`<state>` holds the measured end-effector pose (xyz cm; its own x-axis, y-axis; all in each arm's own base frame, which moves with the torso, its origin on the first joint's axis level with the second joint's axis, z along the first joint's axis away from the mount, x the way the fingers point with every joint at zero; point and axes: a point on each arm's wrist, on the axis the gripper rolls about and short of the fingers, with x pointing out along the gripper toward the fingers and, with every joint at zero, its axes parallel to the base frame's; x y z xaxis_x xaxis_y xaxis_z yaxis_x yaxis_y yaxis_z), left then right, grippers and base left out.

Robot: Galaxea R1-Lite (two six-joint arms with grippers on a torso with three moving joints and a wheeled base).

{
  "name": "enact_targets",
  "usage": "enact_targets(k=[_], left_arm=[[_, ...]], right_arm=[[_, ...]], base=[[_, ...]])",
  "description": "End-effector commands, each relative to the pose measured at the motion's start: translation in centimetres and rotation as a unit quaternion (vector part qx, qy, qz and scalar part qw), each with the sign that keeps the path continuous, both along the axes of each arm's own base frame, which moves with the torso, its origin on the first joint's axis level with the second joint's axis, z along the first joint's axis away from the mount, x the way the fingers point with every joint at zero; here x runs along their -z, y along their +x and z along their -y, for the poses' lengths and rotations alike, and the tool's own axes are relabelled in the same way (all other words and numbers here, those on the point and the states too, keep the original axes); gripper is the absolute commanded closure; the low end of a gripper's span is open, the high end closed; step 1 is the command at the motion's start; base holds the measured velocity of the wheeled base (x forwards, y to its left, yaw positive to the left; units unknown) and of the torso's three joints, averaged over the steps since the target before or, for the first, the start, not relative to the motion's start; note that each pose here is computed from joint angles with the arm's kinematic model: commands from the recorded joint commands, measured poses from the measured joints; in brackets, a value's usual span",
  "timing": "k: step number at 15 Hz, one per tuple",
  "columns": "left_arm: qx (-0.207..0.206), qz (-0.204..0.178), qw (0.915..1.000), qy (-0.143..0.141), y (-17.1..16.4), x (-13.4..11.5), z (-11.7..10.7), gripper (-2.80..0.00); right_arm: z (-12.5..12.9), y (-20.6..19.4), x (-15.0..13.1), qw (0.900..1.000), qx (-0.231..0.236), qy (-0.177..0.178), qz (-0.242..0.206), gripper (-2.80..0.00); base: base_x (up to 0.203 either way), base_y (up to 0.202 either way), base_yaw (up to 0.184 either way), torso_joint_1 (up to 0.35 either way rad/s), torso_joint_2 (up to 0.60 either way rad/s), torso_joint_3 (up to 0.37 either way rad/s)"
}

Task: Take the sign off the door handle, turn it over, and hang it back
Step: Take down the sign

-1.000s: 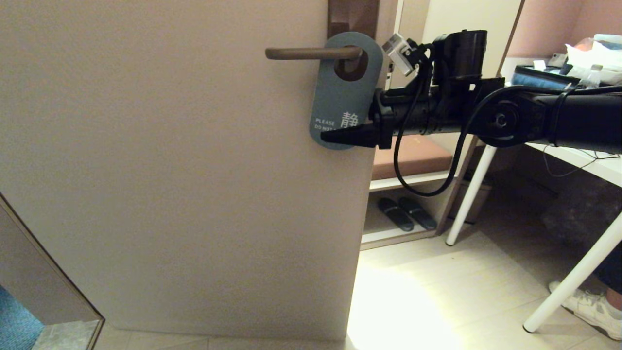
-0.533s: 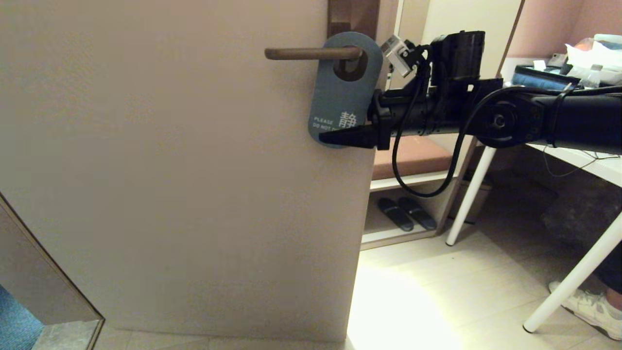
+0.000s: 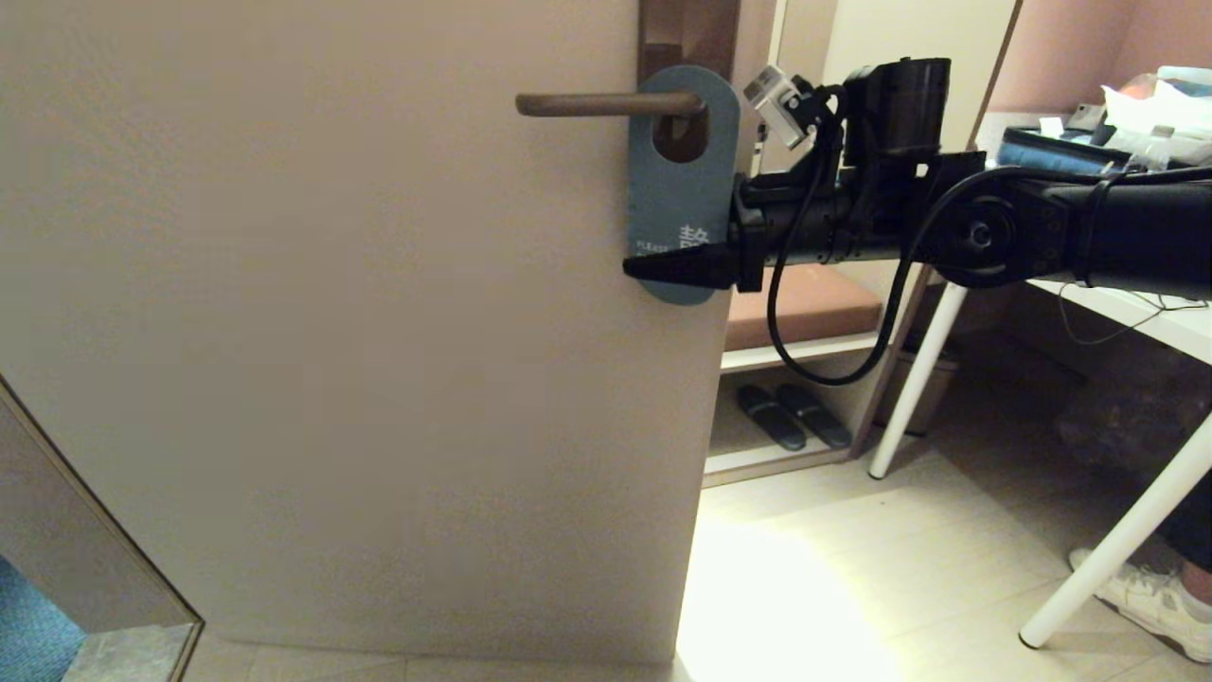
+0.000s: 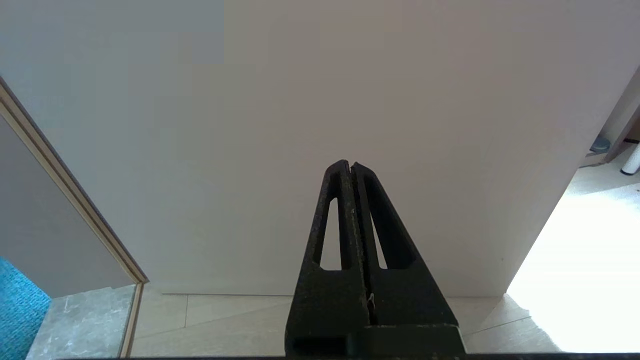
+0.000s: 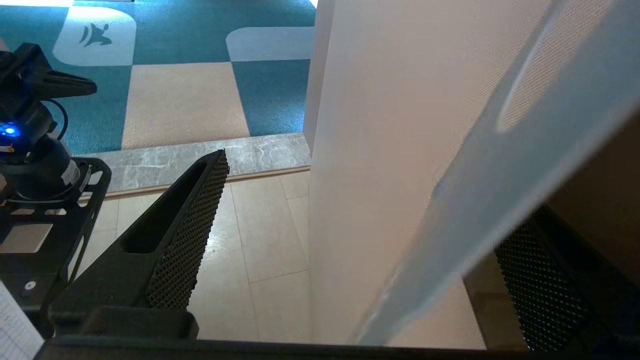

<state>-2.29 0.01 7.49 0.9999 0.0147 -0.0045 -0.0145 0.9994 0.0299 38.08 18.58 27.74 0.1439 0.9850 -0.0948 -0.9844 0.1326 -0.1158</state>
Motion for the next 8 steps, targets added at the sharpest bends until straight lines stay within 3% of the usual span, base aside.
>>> enact_targets(k=[1,5,6,8], left_arm=[[0.0,-0.001,1.0,0.0,0.01,0.0,0.0,0.0],[0.0,-0.001,1.0,0.0,0.01,0.0,0.0,0.0],[0.0,-0.001,1.0,0.0,0.01,0.0,0.0,0.0],[0.0,-0.001,1.0,0.0,0.01,0.0,0.0,0.0]], right_arm=[[0.1,-0.32,-0.26,1.0,-0.003,0.001,0.003,-2.8],[0.14,-0.37,-0.43,1.0,0.003,0.001,0.006,-2.8],[0.18,-0.45,-0.53,1.0,0.003,0.001,0.007,0.0],[0.21,-0.5,-0.6,1.0,0.009,0.001,0.007,0.0]], base=[[0.0,0.0,0.0,0.0,0.0,0.0],[0.0,0.0,0.0,0.0,0.0,0.0],[0.0,0.0,0.0,0.0,0.0,0.0],[0.0,0.0,0.0,0.0,0.0,0.0]])
